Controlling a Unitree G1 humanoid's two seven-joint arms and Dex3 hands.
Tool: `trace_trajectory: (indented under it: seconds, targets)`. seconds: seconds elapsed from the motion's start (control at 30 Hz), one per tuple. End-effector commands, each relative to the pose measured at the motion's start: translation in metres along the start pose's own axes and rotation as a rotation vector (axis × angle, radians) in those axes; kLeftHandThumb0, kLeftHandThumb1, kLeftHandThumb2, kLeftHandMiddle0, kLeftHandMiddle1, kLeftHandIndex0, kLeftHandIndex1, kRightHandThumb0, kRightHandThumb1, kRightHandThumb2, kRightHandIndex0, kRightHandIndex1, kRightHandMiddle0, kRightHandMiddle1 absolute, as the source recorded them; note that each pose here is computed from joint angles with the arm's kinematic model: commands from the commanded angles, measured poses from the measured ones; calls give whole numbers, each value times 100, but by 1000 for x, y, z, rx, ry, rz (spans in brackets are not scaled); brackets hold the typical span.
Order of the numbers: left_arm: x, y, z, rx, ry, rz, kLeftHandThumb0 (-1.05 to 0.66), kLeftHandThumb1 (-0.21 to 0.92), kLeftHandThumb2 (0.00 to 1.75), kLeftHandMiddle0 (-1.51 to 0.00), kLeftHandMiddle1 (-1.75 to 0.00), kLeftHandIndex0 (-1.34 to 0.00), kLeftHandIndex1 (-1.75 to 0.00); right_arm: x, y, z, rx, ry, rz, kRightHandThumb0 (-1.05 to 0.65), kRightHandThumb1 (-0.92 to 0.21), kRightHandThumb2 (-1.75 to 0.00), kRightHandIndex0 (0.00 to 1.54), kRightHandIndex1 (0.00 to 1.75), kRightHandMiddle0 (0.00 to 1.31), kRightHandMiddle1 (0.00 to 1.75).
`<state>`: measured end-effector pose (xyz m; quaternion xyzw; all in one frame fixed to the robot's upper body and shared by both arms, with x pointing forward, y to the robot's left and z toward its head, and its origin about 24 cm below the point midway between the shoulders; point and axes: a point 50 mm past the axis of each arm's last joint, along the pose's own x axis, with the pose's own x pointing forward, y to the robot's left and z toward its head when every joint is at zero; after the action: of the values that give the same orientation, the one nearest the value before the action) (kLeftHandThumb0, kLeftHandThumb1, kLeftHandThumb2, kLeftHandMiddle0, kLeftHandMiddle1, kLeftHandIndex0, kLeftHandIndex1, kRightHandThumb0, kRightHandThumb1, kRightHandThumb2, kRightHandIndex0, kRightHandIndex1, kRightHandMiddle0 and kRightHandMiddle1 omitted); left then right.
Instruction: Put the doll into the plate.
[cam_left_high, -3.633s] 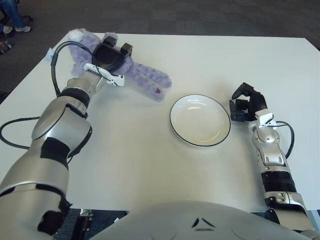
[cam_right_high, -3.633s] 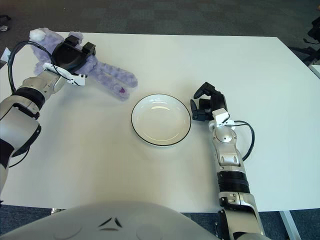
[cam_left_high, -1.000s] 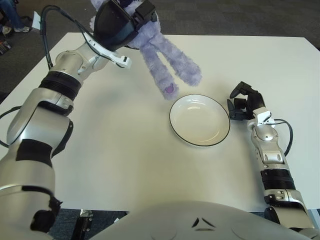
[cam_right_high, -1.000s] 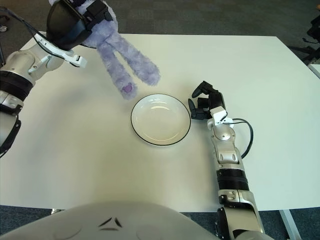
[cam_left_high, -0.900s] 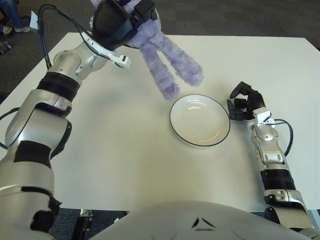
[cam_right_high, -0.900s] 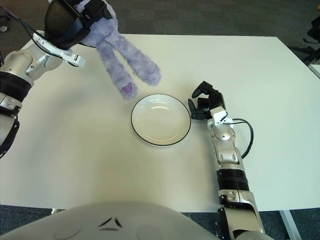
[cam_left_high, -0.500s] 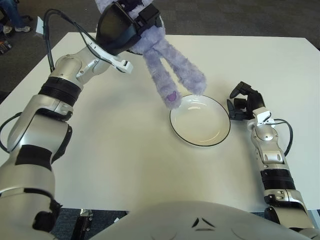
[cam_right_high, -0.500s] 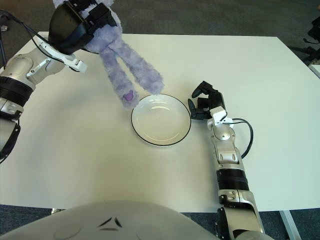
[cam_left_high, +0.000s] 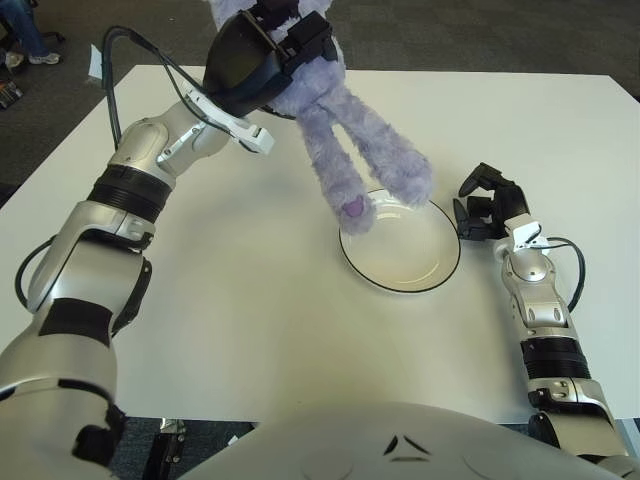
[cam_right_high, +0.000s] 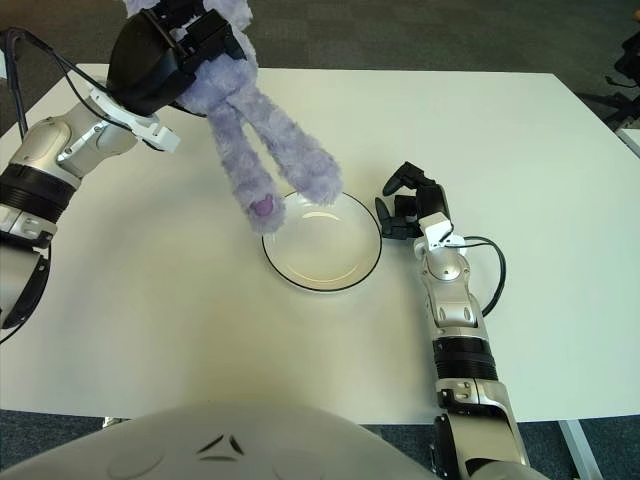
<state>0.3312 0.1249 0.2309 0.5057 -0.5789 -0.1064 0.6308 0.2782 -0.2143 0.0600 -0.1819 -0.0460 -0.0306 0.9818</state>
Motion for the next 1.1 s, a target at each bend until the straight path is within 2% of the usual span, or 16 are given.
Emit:
trace_trajectory:
  seconds: [0.0,0.23,0.33,0.43,0.53,0.63,0.7,0.77,0.97,1.07]
  targets:
    - [-2,4,8,-65,-17,6,0,7,156,-83,-161,-58,-175,-11,7,-22,-26,113,41,-48,-32,-131,124,175,61,175]
    - [-4,5,15,-126,-43,-30,0,9,156,-79,-168,-56,-175,-11,8,-21,-29,107,41,-48,-32,-131,124,175,61,175]
    - [-1,-3,21,-190,-74,-51,0,9,157,-78,-171,-56,-175,-12,8,-21,-28,105,41,-48,-32,-131,124,175,61,175]
    - [0,-4,23,-222,-96,-52,0,10,157,-76,-172,-57,-175,-12,9,-21,-27,106,41,-48,-31,-132,125,175,62,175]
    - [1,-5,26,-256,-124,-46,0,10,146,-86,-143,-60,-175,-12,9,-21,-27,107,41,-48,-31,-132,125,175,62,175]
    - [3,-7,31,-287,-159,-35,0,11,141,-91,-128,-64,-175,-12,9,-21,-28,109,41,-48,-31,-132,124,175,62,175]
    - [3,-8,32,-296,-172,-33,0,13,146,-77,-151,-63,-175,-12,9,-21,-27,109,41,-48,-31,-132,124,175,62,175]
    - [3,-8,33,-307,-184,-37,0,14,150,-68,-165,-63,-175,-12,9,-21,-26,110,40,-48,-31,-132,124,175,62,175]
    - [0,-14,36,-337,-178,-55,0,37,125,-46,-172,-46,-175,-12,9,-21,-22,108,37,-48,-31,-132,124,175,62,175]
    - [0,-15,37,-341,-169,-58,0,41,120,-43,-172,-43,-175,-12,9,-21,-21,108,36,-48,-31,-132,124,175,62,175]
